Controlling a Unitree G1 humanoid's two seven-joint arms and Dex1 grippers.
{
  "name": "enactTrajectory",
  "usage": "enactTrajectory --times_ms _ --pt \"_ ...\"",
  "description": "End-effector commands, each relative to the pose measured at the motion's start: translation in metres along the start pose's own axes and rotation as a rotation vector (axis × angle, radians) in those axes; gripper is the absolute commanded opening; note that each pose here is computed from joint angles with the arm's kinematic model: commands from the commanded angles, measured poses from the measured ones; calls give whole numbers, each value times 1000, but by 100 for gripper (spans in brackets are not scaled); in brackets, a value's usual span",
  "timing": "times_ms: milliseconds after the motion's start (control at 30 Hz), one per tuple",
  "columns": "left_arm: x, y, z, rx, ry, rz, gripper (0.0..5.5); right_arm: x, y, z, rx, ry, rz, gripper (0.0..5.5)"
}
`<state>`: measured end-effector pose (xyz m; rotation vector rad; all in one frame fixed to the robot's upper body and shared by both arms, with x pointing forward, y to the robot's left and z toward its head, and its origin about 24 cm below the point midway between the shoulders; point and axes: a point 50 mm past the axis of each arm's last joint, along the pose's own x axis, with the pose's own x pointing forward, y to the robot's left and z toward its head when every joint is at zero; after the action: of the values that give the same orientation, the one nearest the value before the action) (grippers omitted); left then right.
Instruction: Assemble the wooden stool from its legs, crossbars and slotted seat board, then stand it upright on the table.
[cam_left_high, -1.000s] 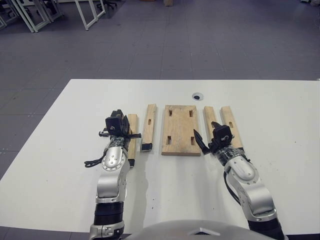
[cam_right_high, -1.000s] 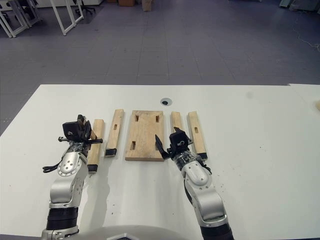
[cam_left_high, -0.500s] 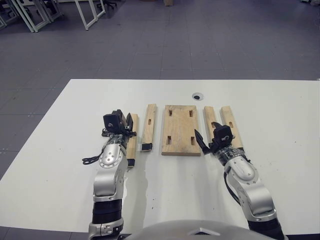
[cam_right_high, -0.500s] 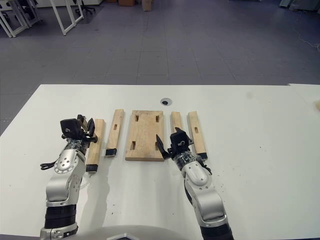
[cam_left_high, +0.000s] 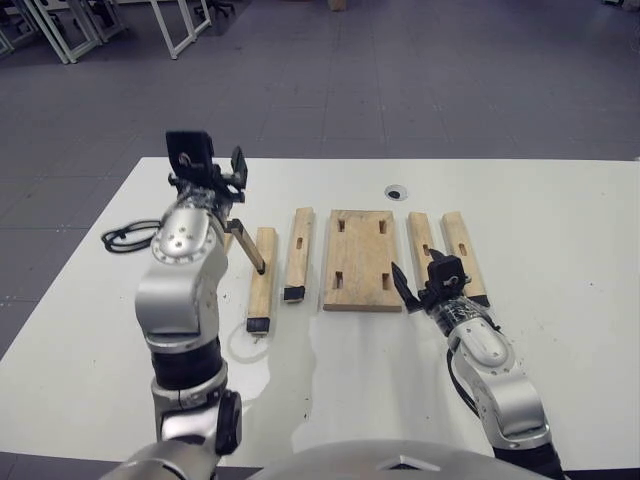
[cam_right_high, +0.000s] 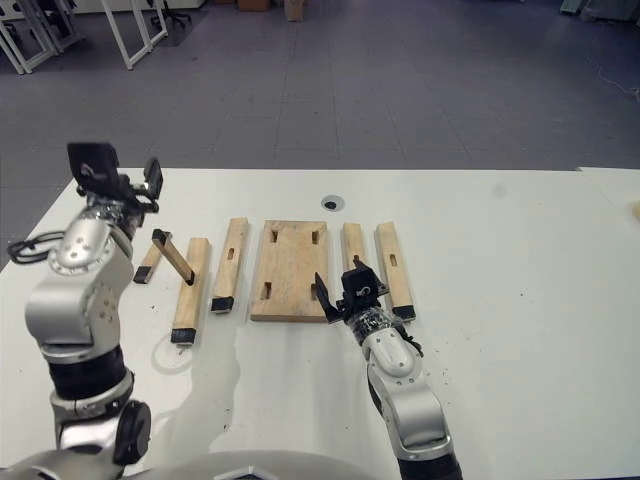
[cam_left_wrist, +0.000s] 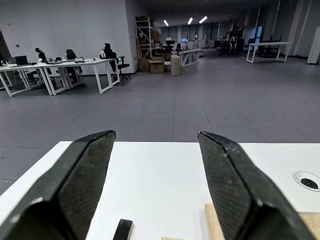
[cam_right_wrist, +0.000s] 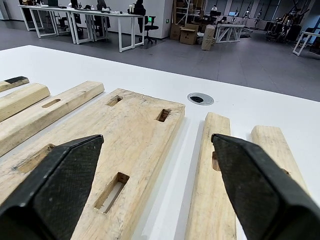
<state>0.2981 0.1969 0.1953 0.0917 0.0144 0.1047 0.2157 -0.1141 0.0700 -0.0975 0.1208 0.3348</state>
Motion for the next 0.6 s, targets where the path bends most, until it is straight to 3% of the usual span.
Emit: enactTrajectory --times_ms 33,167,333,400,600 --pt "21 8 -13 -21 141 -28 307 3 1 1 6 7 5 397" --pt "24 7 -16 -86 169 -47 307 4 0 1 5 6 5 397" --pt "13 -3 50 -195 -159 -143 307 3 0 0 4 8 4 397" --pt "13 -4 34 -195 -88 -152 307 2 0 0 3 9 5 397" --pt "9 5 -90 -169 294 -70 307 5 -1 2 -5 5 14 397"
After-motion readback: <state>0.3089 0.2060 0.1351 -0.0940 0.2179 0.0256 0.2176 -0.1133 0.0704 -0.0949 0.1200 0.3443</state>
